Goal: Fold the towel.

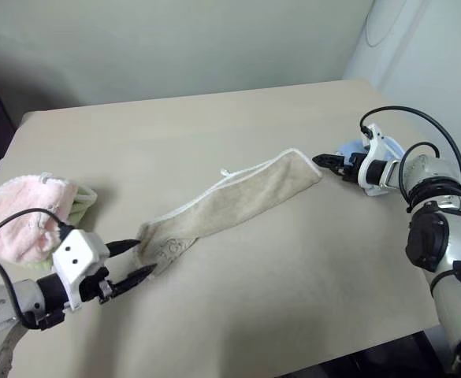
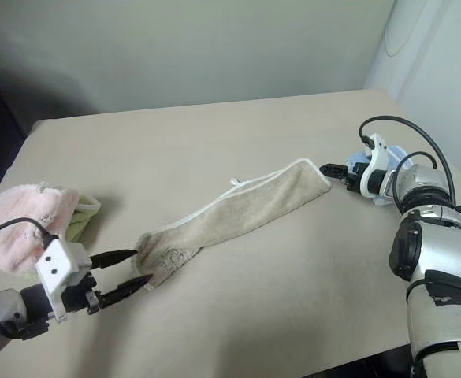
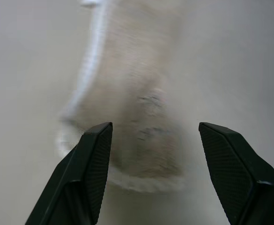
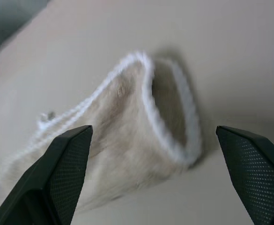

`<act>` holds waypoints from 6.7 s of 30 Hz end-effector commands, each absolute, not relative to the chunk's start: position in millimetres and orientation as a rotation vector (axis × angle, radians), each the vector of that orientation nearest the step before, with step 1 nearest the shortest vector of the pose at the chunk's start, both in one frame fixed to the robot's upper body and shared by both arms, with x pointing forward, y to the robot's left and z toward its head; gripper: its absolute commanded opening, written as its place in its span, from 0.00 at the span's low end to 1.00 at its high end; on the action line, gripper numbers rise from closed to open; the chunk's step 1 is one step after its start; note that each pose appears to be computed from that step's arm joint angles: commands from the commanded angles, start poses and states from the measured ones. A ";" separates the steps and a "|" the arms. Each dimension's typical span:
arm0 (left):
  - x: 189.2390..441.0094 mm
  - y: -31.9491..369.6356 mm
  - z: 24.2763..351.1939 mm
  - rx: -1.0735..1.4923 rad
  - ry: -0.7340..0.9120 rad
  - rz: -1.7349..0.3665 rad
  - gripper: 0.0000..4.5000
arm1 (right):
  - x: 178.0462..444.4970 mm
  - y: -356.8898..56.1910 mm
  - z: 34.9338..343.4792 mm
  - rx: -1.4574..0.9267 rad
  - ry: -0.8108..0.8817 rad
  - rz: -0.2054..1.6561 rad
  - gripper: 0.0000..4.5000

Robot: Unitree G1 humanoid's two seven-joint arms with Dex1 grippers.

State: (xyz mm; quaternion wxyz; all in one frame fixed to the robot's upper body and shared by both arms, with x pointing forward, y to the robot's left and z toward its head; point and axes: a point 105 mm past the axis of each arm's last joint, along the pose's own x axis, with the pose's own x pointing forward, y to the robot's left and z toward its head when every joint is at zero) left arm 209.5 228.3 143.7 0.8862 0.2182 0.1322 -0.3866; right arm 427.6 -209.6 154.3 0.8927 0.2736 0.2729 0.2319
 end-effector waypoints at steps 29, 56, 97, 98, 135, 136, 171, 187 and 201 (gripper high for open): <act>213.4 209.7 148.0 0.295 0.134 -0.745 0.71 | 449.9 -155.0 144.0 0.752 0.472 0.442 0.42; 221.2 211.6 142.9 0.249 0.125 -0.711 0.71 | 417.6 -118.7 223.6 -0.402 0.062 0.998 0.01; 210.5 238.5 153.0 -0.576 -0.003 -0.384 0.71 | 403.7 -69.7 150.5 -0.320 0.117 1.127 0.00; 208.4 234.4 150.9 -0.619 0.004 -0.380 0.71 | 404.4 -67.2 136.9 -0.332 0.147 1.126 0.00; 247.0 194.5 76.9 -1.105 0.377 -0.097 0.46 | 404.0 -61.8 230.0 -0.082 -0.231 1.117 0.00; 247.2 194.9 77.3 -1.105 0.374 -0.096 0.36 | 404.1 -61.6 230.3 -0.081 -0.232 1.116 0.00; 275.0 124.2 203.2 -0.229 0.255 -0.792 0.01 | 412.4 -69.0 227.7 -0.080 -0.233 1.056 0.00; 296.6 60.6 144.9 0.052 0.495 -1.077 0.11 | 408.9 -88.8 222.2 -0.066 -0.245 0.963 0.00; 282.9 65.9 191.0 -0.205 0.305 -1.129 0.99 | 410.2 -86.0 221.4 -0.072 -0.222 0.980 0.00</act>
